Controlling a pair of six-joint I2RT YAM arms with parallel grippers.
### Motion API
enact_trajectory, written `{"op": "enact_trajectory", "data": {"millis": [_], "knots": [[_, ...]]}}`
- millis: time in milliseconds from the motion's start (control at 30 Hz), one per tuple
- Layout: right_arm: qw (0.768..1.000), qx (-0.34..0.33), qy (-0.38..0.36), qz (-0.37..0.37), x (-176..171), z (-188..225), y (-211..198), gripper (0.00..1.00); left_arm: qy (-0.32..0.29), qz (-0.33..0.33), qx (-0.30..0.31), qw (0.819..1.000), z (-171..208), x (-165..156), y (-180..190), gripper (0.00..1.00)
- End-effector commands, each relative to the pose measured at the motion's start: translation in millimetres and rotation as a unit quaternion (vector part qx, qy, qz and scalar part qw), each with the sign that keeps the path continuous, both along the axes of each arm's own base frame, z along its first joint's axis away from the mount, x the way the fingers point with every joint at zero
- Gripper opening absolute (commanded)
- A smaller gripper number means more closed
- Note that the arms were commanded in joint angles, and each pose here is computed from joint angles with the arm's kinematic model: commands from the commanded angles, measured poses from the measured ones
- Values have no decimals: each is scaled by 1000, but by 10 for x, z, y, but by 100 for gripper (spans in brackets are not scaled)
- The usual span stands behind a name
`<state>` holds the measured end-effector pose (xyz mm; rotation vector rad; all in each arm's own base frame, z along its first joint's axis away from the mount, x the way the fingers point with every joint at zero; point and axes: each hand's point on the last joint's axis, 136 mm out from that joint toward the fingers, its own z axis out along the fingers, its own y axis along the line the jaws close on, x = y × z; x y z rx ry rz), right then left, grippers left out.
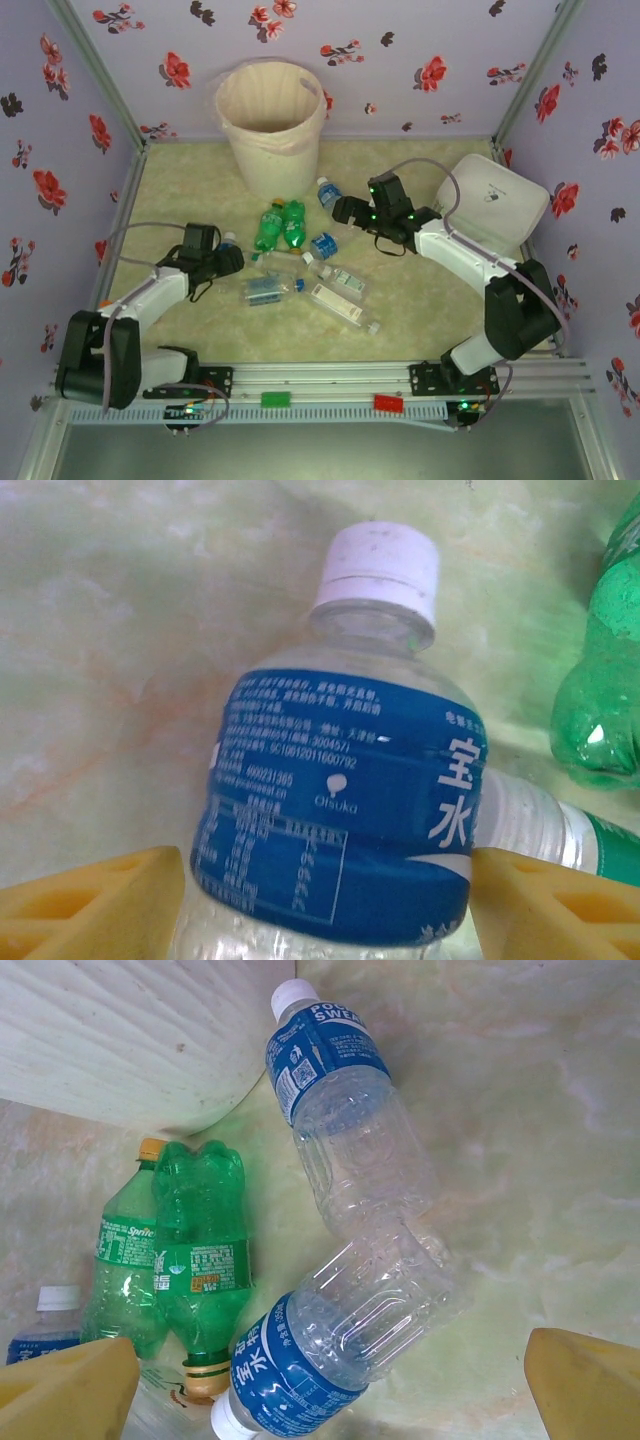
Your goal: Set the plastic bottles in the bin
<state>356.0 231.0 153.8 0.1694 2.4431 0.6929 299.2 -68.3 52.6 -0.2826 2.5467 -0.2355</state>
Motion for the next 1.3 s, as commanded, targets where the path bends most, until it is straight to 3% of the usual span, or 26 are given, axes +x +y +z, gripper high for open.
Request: {"op": "enact_trajectory", "data": {"millis": [0,533,900,1067,1267], "knots": [[1000,4,-21,-12,-23,108,-43,100,-8,-1,9,1000,45,124,11,74],[999,-8,-37,-14,-93,138,-144,100,26,14,13,999,-197,160,22,79],[998,-10,-60,-27,-225,184,-299,100,15,28,5,999,-199,270,13,66],[996,-20,-75,-33,-306,258,-414,100,-16,31,15,999,87,380,49,59],[996,-25,-79,-31,-370,270,-469,100,-93,27,24,995,822,549,121,48]]}}
